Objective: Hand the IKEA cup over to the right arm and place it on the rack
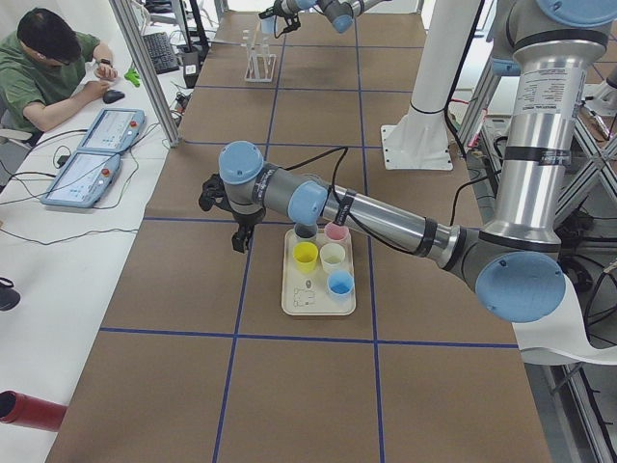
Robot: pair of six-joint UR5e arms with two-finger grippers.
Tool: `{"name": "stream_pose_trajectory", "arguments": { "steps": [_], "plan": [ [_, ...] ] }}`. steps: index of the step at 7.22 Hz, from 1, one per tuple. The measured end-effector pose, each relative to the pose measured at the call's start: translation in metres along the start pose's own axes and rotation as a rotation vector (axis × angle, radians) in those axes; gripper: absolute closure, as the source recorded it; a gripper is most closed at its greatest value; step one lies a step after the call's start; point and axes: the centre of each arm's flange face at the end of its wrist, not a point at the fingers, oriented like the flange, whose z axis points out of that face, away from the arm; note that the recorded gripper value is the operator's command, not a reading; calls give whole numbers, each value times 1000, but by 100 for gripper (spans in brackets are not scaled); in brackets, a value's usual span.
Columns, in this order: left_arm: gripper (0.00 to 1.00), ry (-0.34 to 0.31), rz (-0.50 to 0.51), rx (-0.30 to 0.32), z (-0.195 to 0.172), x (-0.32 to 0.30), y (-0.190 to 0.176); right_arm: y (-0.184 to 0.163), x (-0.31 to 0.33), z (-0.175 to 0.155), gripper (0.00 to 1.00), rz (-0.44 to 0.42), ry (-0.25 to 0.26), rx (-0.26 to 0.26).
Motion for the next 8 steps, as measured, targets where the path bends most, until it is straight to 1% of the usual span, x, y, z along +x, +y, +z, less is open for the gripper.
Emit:
{"name": "stream_pose_trajectory", "arguments": {
  "steps": [3, 8],
  "plan": [
    [0, 1, -7, -5, 3, -3, 0, -15, 4, 5, 72, -25, -7, -16],
    [0, 3, -17, -15, 8, -8, 0, -23, 13, 10, 69, -34, -11, -25]
  ]
}}
